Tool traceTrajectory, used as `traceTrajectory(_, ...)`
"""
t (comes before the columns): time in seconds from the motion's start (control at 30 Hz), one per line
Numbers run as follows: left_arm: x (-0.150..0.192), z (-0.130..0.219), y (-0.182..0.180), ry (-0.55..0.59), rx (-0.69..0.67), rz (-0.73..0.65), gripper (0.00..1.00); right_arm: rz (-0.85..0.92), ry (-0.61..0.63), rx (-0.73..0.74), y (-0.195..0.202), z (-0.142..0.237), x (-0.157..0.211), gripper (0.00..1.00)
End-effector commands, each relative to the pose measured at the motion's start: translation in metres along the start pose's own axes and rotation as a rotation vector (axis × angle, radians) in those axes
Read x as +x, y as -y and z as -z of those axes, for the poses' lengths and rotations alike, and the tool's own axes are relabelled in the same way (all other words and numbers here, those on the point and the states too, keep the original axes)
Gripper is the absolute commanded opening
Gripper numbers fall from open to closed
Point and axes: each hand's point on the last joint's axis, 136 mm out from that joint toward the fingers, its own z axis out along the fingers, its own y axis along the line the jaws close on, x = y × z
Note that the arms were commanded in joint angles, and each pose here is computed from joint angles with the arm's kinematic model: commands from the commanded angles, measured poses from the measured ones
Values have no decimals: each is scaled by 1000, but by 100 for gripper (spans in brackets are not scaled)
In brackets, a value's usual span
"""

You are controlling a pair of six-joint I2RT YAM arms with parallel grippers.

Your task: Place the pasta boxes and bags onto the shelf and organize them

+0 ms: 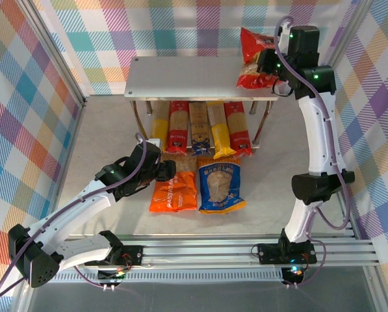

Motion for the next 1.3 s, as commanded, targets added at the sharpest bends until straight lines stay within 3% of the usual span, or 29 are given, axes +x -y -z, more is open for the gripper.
traceTrajectory(0.0, -5, 4, -8, 10, -30, 5, 66, 30, 182, -151, -40, 24, -48, 0)
traceTrajectory(0.47, -3, -4, -6, -8, -30, 7, 66, -1, 155, -164, -48, 6, -40, 0)
traceTrajectory(0.77, -1, -6, -5, -15, -26, 6, 66, -34, 38, -122, -32, -18, -2, 0)
traceTrajectory(0.87, 0, -5, -6, -18, -29, 6, 67, -47, 5, -117, -29, -23, 9, 21)
traceTrajectory(0.97, 0, -5, -7, -15, -29, 6, 67, -51, -12, -113, -27, -23, 14, 31)
traceTrajectory(1.1, 1, -6, -7, -18, -29, 5, 67, -53, -19, -126, -31, -15, 15, 54)
traceTrajectory(1.17, 1, -6, -7, -16, -27, 8, 67, -45, -8, -135, -34, -8, 12, 63)
traceTrajectory(1.27, 2, -6, -6, -20, -23, 7, 67, -31, 28, -135, -37, 7, 3, 66)
